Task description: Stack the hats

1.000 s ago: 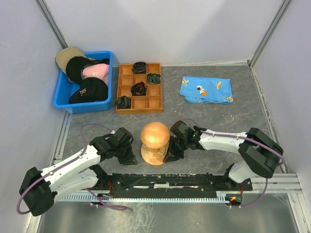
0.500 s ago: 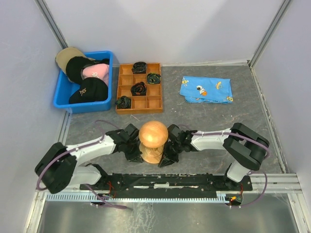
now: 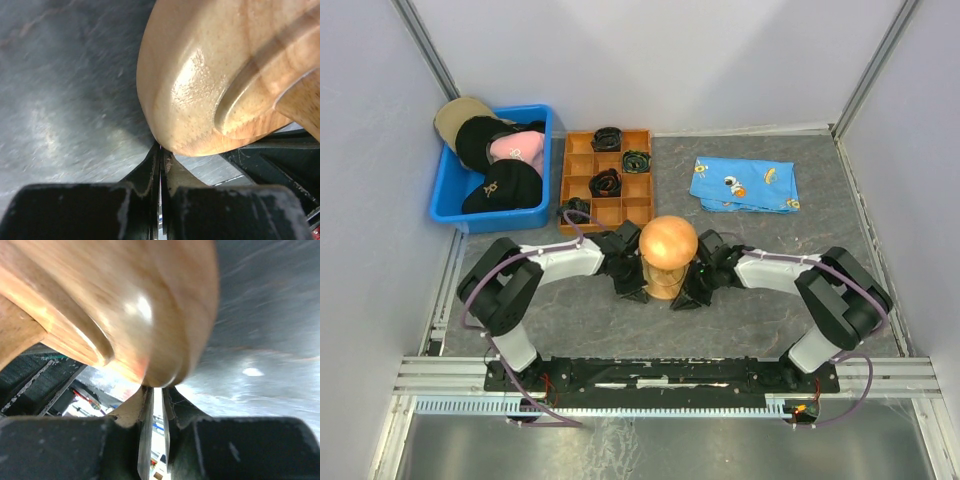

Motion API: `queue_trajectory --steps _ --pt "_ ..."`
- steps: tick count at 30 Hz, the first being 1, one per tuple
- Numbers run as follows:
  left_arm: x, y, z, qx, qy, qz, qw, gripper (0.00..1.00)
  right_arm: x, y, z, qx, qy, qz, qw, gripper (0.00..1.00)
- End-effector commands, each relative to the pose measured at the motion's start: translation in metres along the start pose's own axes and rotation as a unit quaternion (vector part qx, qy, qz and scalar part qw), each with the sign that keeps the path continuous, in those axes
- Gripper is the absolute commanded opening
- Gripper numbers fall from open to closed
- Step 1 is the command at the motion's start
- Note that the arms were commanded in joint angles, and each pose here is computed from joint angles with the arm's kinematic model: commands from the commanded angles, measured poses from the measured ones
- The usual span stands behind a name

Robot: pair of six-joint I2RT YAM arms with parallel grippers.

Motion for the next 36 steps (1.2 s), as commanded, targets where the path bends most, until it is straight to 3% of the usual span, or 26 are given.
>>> queue_trajectory --steps 1,20,27,36 --pt "0.020 -0.015 0.014 0.051 -0.032 -0.002 0.998 0.03 -0.018 -0.008 0.022 -0.021 -0.036 -0.012 0.999 0.19" --pt "0.056 -0.058 0.055 0.066 -0.012 0.007 0.998 0.03 -0.033 -0.041 0.095 0.010 -0.046 -0.008 0.999 0.20" --pt "0.035 -0.024 0.075 0.014 -0.043 0.025 0.999 0.03 -0.049 -0.037 0.097 0.001 -0.057 -0.018 0.998 0.20" --pt "-0.011 -0.011 0.071 0.002 -0.093 0.005 0.996 0.03 -0.071 -0.044 0.079 -0.006 -0.056 -0.057 0.997 0.21"
Point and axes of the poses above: each gripper's point midway between its finger pads, its own x axis out along the fingers, its own y axis along the line the jaws close on, z = x × y, the point moved 10 cm from there along -x, back along the fingers, and after that the axes turned 14 degrees about -x, right-handed, at the moved point
